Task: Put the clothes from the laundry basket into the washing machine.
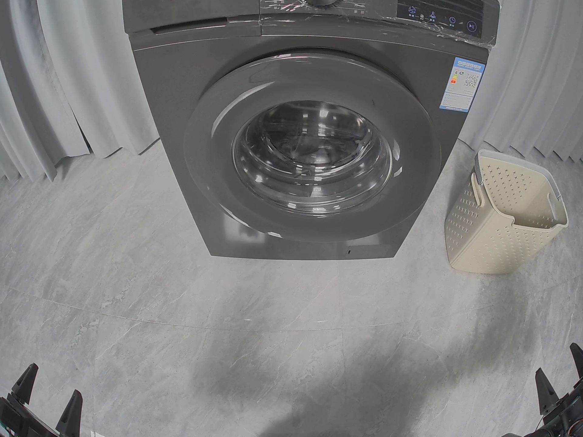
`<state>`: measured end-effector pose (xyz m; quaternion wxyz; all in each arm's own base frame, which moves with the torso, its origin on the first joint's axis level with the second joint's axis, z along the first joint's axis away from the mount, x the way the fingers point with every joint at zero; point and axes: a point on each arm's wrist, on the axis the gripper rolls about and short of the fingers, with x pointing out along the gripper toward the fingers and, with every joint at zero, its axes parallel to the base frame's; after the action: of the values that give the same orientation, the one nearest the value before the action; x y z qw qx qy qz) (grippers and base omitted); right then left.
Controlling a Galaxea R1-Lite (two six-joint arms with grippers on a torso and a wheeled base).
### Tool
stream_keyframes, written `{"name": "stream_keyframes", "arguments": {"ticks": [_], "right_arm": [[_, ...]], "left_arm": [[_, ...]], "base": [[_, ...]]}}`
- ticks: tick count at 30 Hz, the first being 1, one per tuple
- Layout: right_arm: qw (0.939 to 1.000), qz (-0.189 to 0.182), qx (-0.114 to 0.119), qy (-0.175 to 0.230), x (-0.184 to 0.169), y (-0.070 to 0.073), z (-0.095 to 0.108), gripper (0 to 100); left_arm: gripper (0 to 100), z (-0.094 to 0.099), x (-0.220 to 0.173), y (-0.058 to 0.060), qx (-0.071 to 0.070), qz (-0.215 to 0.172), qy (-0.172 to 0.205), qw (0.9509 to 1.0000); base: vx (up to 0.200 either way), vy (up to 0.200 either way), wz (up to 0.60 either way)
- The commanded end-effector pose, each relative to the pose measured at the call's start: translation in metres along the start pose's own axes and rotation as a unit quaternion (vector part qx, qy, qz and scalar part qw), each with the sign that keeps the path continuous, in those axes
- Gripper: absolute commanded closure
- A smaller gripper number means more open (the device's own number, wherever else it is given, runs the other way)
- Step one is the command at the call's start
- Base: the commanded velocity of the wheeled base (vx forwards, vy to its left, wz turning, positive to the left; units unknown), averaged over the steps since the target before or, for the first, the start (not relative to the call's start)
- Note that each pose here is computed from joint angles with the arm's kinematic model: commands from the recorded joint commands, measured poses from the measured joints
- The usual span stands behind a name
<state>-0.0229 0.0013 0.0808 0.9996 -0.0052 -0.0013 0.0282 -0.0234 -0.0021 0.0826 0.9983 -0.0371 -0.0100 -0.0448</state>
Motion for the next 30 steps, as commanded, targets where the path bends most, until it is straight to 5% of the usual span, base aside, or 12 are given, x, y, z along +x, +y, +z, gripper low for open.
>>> {"name": "stream_keyframes", "arguments": {"ticks": [1, 6, 18, 24, 28, 30], "right_arm": [[1.0000, 0.000, 0.000, 0.001, 0.000, 0.000, -0.005, 0], [1.0000, 0.000, 0.000, 0.001, 0.000, 0.000, -0.005, 0], [1.0000, 0.001, -0.006, 0.006, 0.001, 0.000, -0.005, 0], [0.9999, 0.003, -0.010, -0.003, 0.000, 0.000, -0.005, 0], [0.9899, 0.003, -0.010, -0.142, -0.020, 0.001, 0.066, 0], [0.9940, 0.012, -0.008, -0.108, -0.013, 0.000, 0.082, 0]], "left_arm": [[0, 0.000, -0.001, 0.000, 0.000, 0.001, -0.006, 1.0000], [0, 0.000, -0.001, 0.000, -0.001, 0.001, -0.007, 1.0000], [0, 0.000, -0.001, 0.000, 0.001, 0.000, -0.006, 1.0000], [0, 0.000, -0.001, 0.000, 0.002, -0.001, -0.006, 1.0000], [0, 0.000, -0.001, 0.000, 0.001, -0.001, -0.007, 1.0000], [0, 0.000, -0.001, 0.000, 0.003, -0.001, -0.006, 1.0000]], "base": [[0.000, 0.000, 0.00], [0.000, 0.000, 0.00], [0.200, 0.000, 0.00], [0.200, -0.200, 0.00], [0.000, 0.000, 0.00], [0.000, 0.000, 0.00]]}}
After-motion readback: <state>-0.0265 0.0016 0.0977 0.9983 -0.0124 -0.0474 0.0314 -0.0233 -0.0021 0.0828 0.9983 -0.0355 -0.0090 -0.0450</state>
